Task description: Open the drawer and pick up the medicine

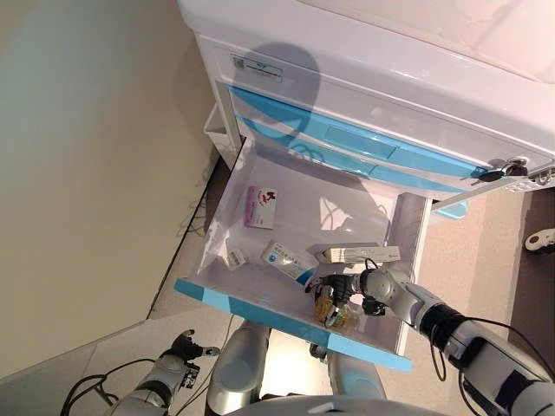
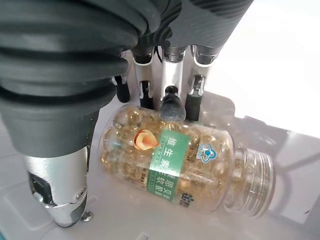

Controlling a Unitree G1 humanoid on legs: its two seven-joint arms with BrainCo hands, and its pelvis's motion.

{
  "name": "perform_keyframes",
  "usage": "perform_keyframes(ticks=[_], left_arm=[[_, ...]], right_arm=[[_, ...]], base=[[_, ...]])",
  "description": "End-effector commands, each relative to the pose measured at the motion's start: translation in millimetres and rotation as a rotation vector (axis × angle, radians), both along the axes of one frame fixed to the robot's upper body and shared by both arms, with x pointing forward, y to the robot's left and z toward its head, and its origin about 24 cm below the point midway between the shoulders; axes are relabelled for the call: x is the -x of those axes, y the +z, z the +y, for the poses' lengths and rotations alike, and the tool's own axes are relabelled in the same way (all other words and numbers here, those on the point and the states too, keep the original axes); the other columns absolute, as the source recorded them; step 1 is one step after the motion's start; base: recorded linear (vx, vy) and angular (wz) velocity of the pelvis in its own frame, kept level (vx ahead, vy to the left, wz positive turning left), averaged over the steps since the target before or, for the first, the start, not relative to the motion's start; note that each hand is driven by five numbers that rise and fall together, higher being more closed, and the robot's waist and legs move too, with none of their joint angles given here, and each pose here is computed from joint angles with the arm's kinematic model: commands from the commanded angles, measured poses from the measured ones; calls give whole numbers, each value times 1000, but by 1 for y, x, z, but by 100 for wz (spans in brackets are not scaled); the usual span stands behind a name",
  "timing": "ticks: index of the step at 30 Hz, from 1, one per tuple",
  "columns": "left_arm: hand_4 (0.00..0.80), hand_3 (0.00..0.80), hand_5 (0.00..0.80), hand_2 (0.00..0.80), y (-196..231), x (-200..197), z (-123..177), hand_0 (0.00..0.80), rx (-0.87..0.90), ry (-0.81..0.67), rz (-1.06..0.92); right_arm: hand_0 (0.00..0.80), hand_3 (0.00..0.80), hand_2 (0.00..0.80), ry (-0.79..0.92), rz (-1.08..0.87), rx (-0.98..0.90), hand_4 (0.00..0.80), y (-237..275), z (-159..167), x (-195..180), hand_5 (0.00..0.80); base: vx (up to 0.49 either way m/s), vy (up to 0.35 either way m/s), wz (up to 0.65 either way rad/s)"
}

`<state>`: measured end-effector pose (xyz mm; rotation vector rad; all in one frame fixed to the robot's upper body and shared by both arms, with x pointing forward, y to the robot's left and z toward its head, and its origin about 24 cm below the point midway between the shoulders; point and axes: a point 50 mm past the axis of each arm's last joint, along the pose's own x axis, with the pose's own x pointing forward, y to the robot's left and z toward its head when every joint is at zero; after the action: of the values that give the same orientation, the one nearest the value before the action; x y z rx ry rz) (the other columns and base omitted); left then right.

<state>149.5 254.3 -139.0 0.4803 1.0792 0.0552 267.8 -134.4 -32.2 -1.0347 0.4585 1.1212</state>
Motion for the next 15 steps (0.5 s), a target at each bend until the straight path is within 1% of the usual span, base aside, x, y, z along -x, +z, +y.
perform_keyframes(ticks=[1, 3, 5, 8, 11, 14, 15], left_arm=[[0, 0, 0, 0, 2, 3, 9, 0, -6, 59, -17], [0, 0, 0, 0, 2, 1, 8, 0, -3, 54, -22], [0, 0, 0, 0, 3, 0, 8, 0, 0, 52, -29], [0, 0, 0, 0, 3, -1, 9, 0, -1, 52, -31], [0, 0, 0, 0, 4, 0, 10, 0, -2, 54, -34], [0, 0, 0, 0, 3, 2, 10, 0, -2, 60, -30], [0, 0, 0, 0, 2, 4, 10, 0, 0, 60, -24]], right_arm=[[800, 800, 800, 42, 158, -85, 800, -20, 9, 39, 800], [800, 800, 800, 51, 187, -102, 800, -21, 10, 44, 800], [800, 800, 800, 25, 229, -143, 800, -21, 10, 48, 800], [800, 800, 800, 7, 239, -174, 800, -20, 11, 48, 800], [800, 800, 800, -23, 211, -205, 800, -13, 10, 40, 800], [800, 800, 800, -27, 155, -212, 800, -4, 10, 29, 800], [800, 800, 800, -24, 111, -209, 800, 2, 8, 22, 800]], base=[[6, -3, 6], [10, -10, 7], [13, -23, 11], [7, -20, 11], [0, -3, 4], [0, 0, 0], [0, 0, 0]])
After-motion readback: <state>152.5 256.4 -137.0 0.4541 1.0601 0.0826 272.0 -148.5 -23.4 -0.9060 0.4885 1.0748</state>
